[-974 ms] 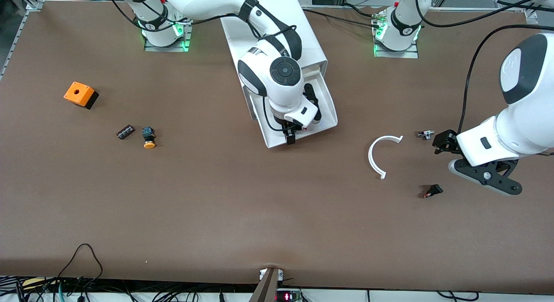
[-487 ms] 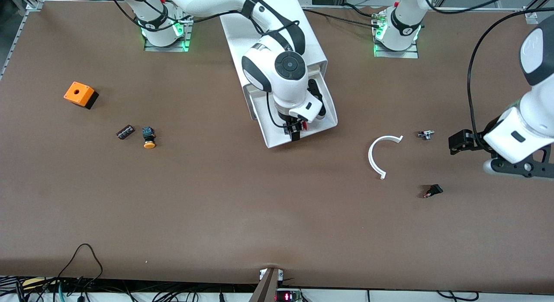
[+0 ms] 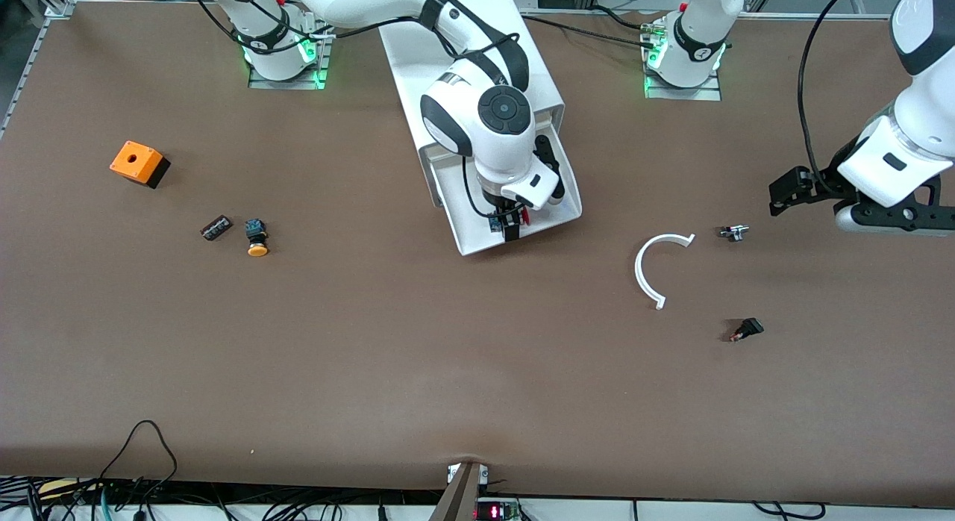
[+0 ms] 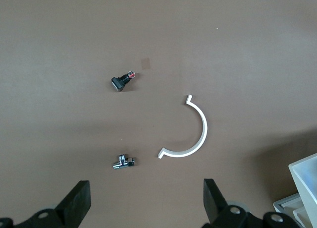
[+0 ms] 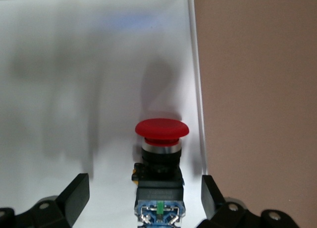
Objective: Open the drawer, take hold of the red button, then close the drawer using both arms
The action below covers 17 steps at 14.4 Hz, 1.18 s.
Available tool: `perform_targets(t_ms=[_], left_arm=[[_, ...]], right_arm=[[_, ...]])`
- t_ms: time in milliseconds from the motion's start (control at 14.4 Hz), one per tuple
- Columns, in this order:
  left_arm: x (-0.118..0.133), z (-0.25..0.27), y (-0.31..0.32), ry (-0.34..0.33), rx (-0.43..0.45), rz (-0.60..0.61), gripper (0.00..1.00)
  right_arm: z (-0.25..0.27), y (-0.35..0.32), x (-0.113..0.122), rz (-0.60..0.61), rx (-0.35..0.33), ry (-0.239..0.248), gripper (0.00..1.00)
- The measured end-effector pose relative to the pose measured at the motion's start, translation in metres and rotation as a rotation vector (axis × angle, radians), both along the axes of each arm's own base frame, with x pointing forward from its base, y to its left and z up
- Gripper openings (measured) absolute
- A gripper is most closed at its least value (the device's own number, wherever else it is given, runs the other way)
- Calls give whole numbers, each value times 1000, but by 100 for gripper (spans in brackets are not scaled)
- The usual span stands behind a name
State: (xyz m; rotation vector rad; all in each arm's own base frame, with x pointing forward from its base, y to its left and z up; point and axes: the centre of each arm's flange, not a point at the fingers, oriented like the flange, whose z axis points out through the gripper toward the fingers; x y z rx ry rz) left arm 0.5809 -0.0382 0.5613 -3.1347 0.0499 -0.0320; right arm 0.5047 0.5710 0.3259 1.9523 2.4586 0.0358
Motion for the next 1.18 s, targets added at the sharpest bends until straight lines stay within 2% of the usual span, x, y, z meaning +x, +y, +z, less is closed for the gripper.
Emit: perform_targets(t_ms=[348, 487, 626, 696, 904, 1183], left_arm=[[-1, -3, -1, 6, 0, -2, 100], [-1, -3, -2, 6, 0, -3, 100], [-1, -3, -2, 6, 0, -3, 100], [-1, -3, -2, 6, 0, -3, 100], [-1, -3, -2, 6, 0, -3, 100], [-1, -3, -2, 6, 0, -3, 100]], right_arm=[[-10, -3, 4, -11, -10, 1, 100], [-10, -3, 4, -12, -8, 0, 96], [-9, -3, 5, -25, -5, -4, 80], [-9, -4, 6, -31, -6, -4, 79], [-7, -5, 7, -41, -5, -4, 53], [-6, -5, 8, -42, -5, -5, 52]])
